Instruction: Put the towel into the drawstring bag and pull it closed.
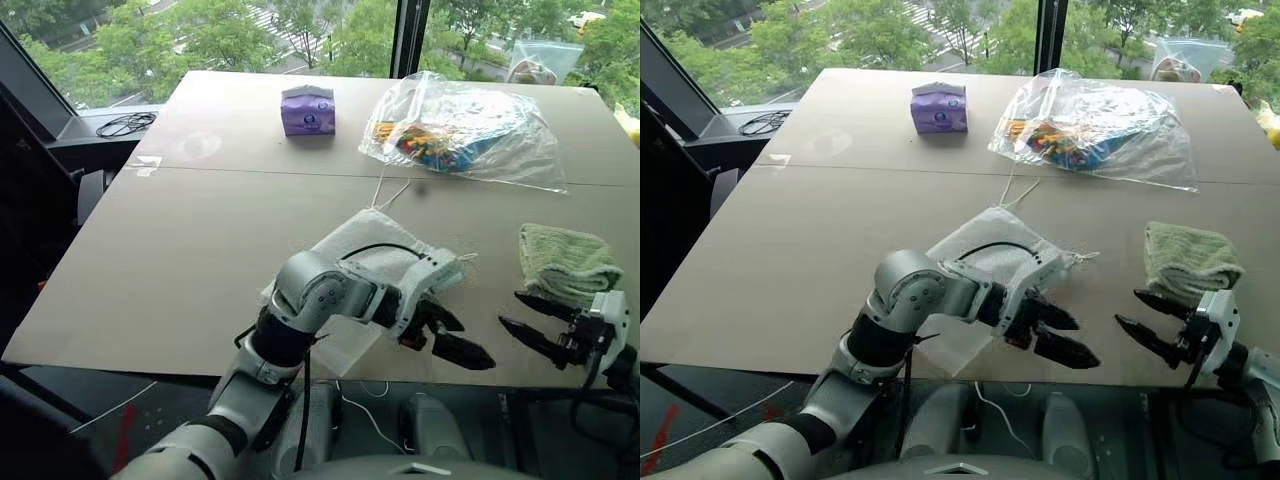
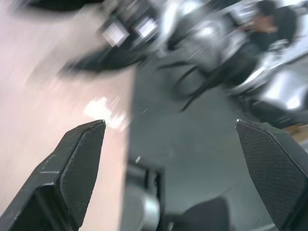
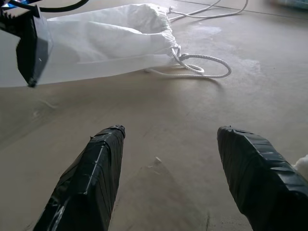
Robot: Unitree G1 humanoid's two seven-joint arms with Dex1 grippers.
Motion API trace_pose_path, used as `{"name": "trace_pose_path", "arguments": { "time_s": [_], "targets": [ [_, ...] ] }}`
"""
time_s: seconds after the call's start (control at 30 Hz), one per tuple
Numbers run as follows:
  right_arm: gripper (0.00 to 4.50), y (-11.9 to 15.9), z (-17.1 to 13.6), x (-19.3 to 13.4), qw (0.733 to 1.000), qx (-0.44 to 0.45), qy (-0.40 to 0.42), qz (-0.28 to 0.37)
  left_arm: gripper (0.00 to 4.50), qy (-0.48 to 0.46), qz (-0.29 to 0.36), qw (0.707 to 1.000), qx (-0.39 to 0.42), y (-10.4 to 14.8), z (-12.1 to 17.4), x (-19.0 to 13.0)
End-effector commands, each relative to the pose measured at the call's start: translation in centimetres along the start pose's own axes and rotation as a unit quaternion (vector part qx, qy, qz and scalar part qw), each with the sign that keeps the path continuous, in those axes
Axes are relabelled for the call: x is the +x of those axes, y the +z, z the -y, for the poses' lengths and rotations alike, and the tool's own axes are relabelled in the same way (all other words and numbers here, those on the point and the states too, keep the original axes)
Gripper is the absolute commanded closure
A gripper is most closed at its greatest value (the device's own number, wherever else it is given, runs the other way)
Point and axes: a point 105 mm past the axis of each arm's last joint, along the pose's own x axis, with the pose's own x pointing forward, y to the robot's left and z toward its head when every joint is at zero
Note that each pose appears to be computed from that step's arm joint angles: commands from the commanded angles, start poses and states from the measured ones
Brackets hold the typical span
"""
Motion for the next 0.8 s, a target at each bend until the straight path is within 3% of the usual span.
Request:
{"name": "trace_pose_path", "arguments": {
  "time_s": [0.03, 0.2, 0.37, 0.6, 0.7, 0.8],
  "targets": [
    [1.23, 1.4, 0.4, -0.1, 1.0, -0.018, 0.003, 0.012, 0.06, 0.072, -0.033, 0.996, 0.039, -1.5, -0.6, -1.8],
    [1.23, 1.9, 1.0, 0.5, 1.0, -0.024, 0.011, 0.015, 0.06, 0.214, -0.1, 0.967, 0.101, -4.4, -3.4, -5.4],
    [1.23, 2.8, 1.7, 1.0, 0.999, -0.032, 0.012, 0.025, 0.06, 0.358, -0.133, 0.905, 0.188, -5.2, -6.4, -10.3],
    [1.23, 3.0, 2.1, 1.4, 0.999, -0.032, 0.016, 0.032, 0.06, 0.532, -0.131, 0.821, 0.162, -7.8, -11.1, -17.3],
    [1.23, 3.1, 2.2, 1.8, 0.999, -0.033, 0.022, 0.035, 0.06, 0.581, -0.09, 0.793, 0.158, -7.5, -12.0, -19.7],
    [1.23, 3.6, 2.7, 2.1, 0.998, -0.037, 0.026, 0.04, 0.06, 0.64, -0.093, 0.75, 0.139, -9.0, -12.7, -23.5]
  ]
}}
